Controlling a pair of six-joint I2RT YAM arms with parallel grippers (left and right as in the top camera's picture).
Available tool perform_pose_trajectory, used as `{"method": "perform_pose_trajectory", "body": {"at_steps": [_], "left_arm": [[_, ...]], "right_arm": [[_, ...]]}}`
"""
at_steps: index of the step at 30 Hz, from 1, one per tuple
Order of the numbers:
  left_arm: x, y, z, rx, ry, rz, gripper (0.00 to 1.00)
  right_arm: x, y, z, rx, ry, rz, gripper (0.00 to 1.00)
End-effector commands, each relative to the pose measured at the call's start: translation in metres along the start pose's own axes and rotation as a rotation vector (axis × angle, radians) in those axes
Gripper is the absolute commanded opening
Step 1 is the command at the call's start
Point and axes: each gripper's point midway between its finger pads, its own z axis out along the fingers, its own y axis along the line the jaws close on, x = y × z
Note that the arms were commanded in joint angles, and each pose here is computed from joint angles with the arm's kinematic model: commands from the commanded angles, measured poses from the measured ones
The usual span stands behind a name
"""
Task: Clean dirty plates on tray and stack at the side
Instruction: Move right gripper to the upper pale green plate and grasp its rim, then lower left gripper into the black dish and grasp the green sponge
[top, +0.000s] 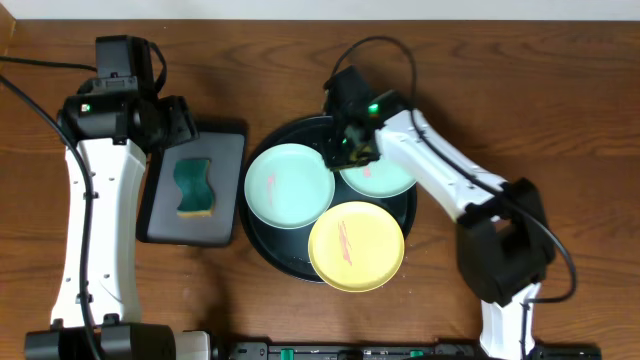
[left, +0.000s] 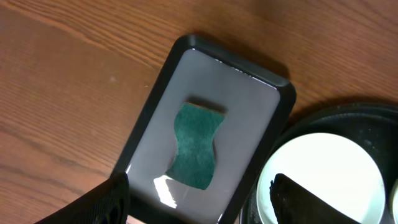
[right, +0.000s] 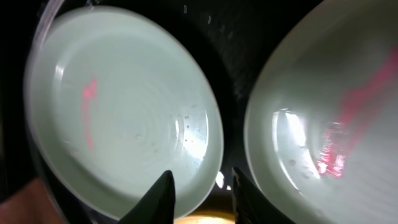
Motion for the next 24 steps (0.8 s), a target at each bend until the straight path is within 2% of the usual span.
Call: {"method": "perform_pose_trajectory", "body": {"at_steps": [1,8,16,24], "left_arm": [[-0.001,0.004,0.008,-0.031,0.017,-0.02,0.73],[0.0,0.003,0.015,-0.036,0.033,-0.017,0.72],[0.0,0.003,0.015,-0.036,0.033,-0.017,0.72],[0.0,0.003,0.015,-0.036,0.033,-0.017,0.71]], "right_arm": [[0.003,-0.001,0.013,0.058,0.007,0.022,0.25],[0.011,-0.011,0.035,0.155,0.023,0.044,0.25],[0.019,-0.014,0.054,0.18,0.057,0.035,0.23],[0.016,-0.012,0.057,0.181,0.044,0.027,0.16]]}}
